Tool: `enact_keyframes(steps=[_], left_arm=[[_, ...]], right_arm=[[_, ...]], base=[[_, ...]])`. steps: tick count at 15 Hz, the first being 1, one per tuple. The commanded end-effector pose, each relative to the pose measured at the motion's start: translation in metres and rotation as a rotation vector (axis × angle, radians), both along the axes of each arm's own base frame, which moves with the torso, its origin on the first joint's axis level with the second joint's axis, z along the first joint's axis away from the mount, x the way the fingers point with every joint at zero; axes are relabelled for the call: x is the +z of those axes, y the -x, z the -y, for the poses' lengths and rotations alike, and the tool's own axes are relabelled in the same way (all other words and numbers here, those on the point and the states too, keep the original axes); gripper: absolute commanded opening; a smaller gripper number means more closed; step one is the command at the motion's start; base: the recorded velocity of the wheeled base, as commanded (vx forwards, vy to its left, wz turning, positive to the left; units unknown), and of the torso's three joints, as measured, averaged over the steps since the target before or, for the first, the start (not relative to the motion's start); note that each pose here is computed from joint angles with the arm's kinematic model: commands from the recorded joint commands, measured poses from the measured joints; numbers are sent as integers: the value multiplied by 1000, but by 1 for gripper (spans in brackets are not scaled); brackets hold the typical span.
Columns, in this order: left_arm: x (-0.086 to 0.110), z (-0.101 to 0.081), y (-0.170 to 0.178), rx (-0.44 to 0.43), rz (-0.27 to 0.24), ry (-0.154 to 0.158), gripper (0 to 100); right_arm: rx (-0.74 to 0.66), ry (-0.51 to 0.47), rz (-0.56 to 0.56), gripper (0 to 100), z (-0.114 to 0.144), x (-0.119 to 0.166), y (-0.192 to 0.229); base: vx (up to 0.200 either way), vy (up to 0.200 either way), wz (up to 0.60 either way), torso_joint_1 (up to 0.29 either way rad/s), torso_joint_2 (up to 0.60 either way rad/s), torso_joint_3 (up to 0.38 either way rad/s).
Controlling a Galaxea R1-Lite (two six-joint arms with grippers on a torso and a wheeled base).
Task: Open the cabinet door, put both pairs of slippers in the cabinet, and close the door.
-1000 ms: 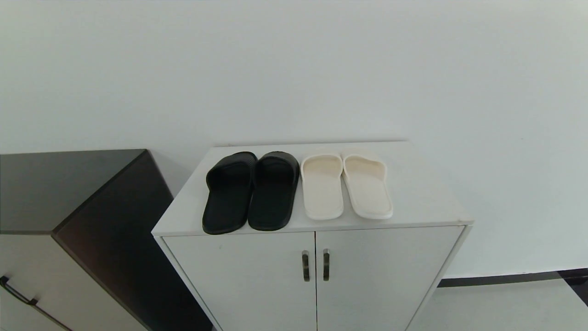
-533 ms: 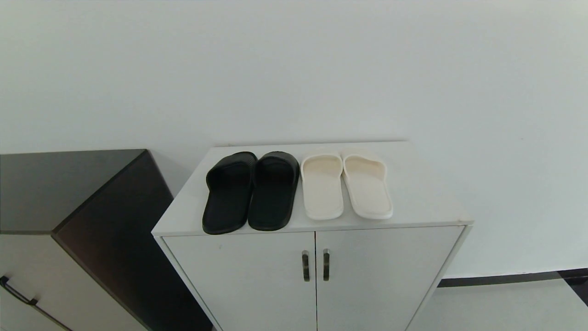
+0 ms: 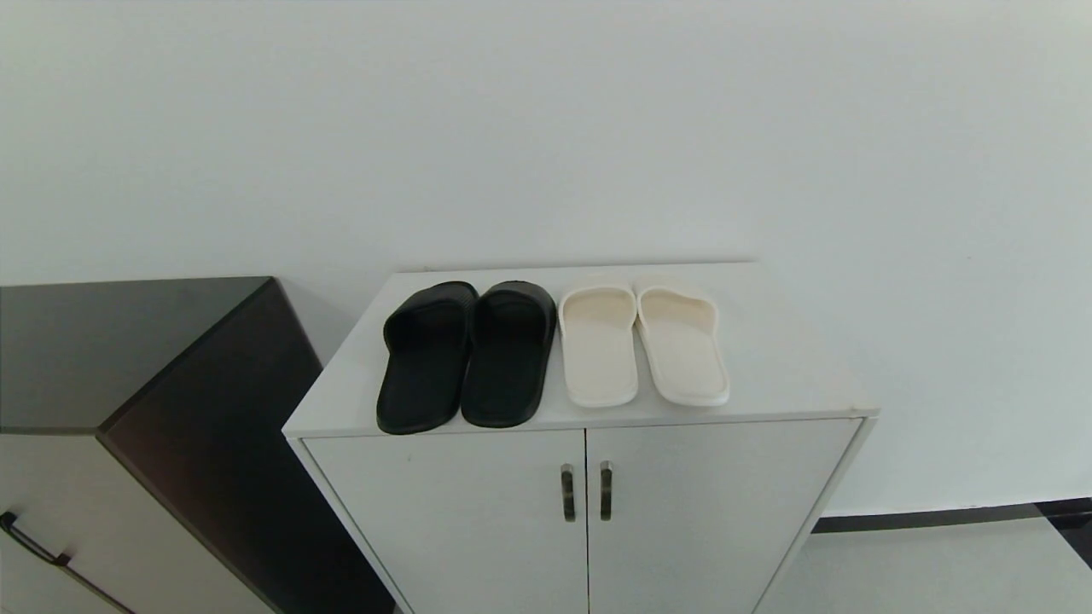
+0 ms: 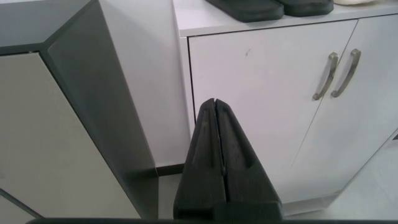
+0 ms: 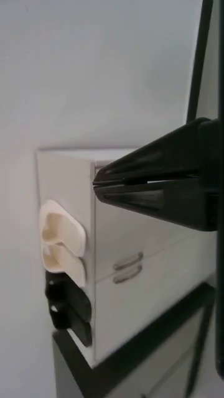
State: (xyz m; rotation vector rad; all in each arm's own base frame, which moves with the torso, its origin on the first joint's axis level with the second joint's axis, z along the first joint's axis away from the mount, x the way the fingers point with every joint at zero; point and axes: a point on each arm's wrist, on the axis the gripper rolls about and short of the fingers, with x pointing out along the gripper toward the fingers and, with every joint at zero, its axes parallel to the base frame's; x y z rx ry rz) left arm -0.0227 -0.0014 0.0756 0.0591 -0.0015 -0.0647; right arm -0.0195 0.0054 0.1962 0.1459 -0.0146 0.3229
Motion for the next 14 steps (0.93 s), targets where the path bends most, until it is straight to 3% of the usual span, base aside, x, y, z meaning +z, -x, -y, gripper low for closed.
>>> enact_keyframes(steps=[1,3,6,8,11,14], left_arm=[[0,0,0,0,0,-1,0],[0,0,0,0,0,1,0],[0,0,0,0,0,-1,0],[0,0,0,0,0,-1,0],[0,0,0,0,0,-1,0],[0,0,0,0,0,-1,0]], right_arm=[[145,11,-215,0,-9,10,-81],[174,16,-214,0,-15,13,-104],[262,46,-244,0,-54,25,-126],[301,20,-255,0,-95,36,-136],[313,38,-269,0,-136,40,-154],[227,70,-275,0,-182,43,-185]], base=[[0,0,0,0,0,0],[0,0,0,0,0,0],[0,0,0,0,0,0],[0,0,0,0,0,0],[0,0,0,0,0,0],[0,0,0,0,0,0]])
